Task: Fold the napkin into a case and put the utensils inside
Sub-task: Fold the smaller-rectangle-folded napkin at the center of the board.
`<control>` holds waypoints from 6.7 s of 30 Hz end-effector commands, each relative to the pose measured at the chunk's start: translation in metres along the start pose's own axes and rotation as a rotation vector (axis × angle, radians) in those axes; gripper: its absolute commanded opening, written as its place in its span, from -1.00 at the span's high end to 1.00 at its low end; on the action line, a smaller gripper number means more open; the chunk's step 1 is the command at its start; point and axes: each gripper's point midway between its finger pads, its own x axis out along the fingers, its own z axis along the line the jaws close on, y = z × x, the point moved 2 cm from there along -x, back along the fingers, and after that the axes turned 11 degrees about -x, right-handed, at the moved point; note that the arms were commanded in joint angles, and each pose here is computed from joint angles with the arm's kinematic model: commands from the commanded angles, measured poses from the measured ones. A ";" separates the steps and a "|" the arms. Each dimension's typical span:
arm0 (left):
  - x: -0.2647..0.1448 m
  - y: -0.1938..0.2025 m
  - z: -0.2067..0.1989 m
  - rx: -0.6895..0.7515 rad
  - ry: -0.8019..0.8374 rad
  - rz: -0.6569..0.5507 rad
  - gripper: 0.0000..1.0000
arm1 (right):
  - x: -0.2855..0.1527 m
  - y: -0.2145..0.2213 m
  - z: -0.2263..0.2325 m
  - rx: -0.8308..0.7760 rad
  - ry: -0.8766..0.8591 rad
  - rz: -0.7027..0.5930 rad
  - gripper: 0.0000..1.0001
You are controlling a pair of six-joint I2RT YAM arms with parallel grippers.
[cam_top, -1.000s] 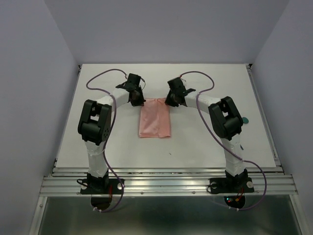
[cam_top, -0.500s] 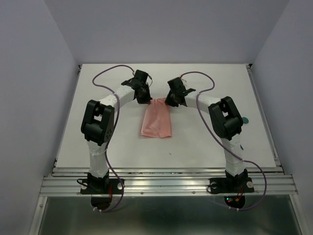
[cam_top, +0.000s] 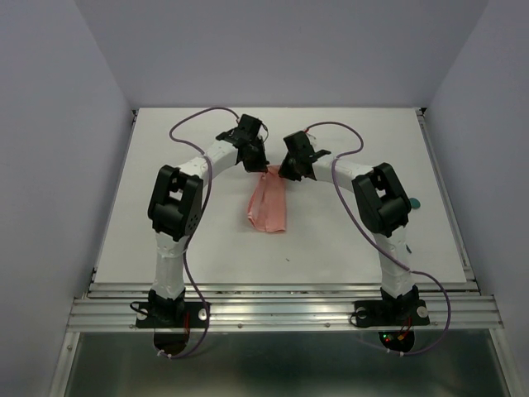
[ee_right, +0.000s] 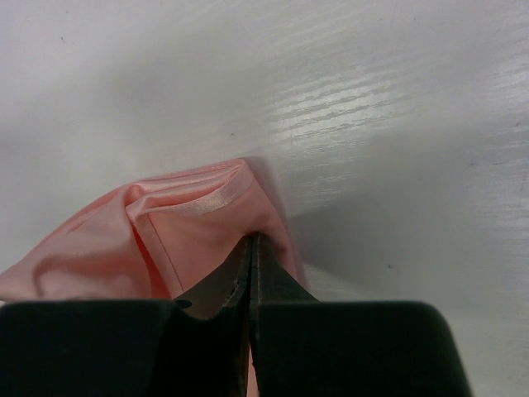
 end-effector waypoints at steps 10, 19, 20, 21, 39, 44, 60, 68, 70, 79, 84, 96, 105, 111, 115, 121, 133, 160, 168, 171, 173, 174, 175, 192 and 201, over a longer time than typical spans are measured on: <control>0.024 0.006 -0.027 -0.097 0.106 0.059 1.00 | -0.002 0.032 -0.012 -0.005 0.033 0.102 0.99; 0.037 0.010 -0.020 -0.139 0.081 0.053 1.00 | -0.002 0.034 -0.011 -0.002 0.027 0.107 0.99; 0.039 0.011 -0.020 -0.142 0.082 0.054 1.00 | -0.002 0.035 -0.012 -0.001 0.028 0.110 0.99; 0.040 0.011 -0.021 -0.140 0.087 0.053 1.00 | -0.002 0.035 -0.012 0.001 0.027 0.111 0.99; 0.045 0.020 -0.029 0.106 0.174 0.163 1.00 | -0.027 0.047 -0.023 0.153 0.037 0.061 0.99; 0.035 0.030 -0.025 0.177 0.224 0.183 1.00 | -0.034 0.036 -0.019 0.067 0.016 0.034 0.97; 0.011 0.045 -0.018 0.331 0.301 0.240 1.00 | -0.044 0.026 -0.014 -0.180 -0.050 0.057 0.89; 0.018 0.043 -0.006 0.266 0.248 0.258 1.00 | -0.046 0.024 -0.010 -0.195 -0.068 0.055 0.89; 0.023 0.045 -0.003 0.234 0.238 0.262 1.00 | -0.049 0.020 -0.008 -0.194 -0.071 0.041 0.89; 0.014 0.044 -0.009 0.252 0.270 0.244 1.00 | -0.063 0.000 -0.001 -0.245 -0.082 -0.020 0.85; 0.012 0.042 -0.011 0.263 0.279 0.239 1.00 | -0.061 0.001 -0.001 -0.244 -0.085 -0.016 0.84; 0.013 0.042 -0.012 0.265 0.280 0.245 1.00 | -0.062 -0.005 0.007 -0.390 -0.141 -0.024 0.69; 0.009 0.041 -0.016 0.269 0.302 0.256 1.00 | -0.056 0.003 0.006 -0.612 -0.124 -0.004 0.56; 0.008 0.040 -0.017 0.267 0.304 0.258 1.00 | -0.053 0.012 0.015 -0.682 -0.132 0.005 0.53; 0.007 0.038 -0.017 0.264 0.304 0.254 1.00 | -0.050 0.021 0.014 -0.700 -0.135 0.027 0.53; 0.005 0.037 -0.016 0.263 0.308 0.254 1.00 | -0.046 0.025 0.014 -0.709 -0.123 0.031 0.53; 0.005 0.037 -0.017 0.265 0.317 0.258 1.00 | -0.038 0.018 0.008 -0.740 -0.063 0.002 0.53; 0.000 0.039 -0.009 0.266 0.296 0.264 1.00 | -0.028 0.027 0.012 -0.711 -0.002 -0.035 0.99; -0.007 0.035 -0.004 0.289 0.299 0.260 1.00 | -0.035 0.015 0.024 -0.603 -0.066 -0.066 0.99; -0.009 0.036 -0.004 0.302 0.297 0.264 1.00 | -0.036 0.014 0.025 -0.563 -0.087 -0.059 0.99; -0.009 0.037 -0.001 0.307 0.289 0.271 1.00 | -0.036 0.013 0.024 -0.533 -0.096 -0.059 0.99; -0.008 0.038 0.001 0.313 0.283 0.274 1.00 | -0.035 0.014 0.022 -0.508 -0.108 -0.049 0.99; -0.008 0.040 0.002 0.315 0.280 0.278 1.00 | -0.036 0.010 0.021 -0.488 -0.114 -0.053 0.99; -0.005 0.049 0.025 0.329 0.202 0.308 1.00 | -0.043 0.007 0.020 -0.341 -0.171 -0.064 0.99; 0.002 0.048 0.034 0.324 0.144 0.318 1.00 | -0.049 0.005 0.026 -0.307 -0.207 -0.082 0.99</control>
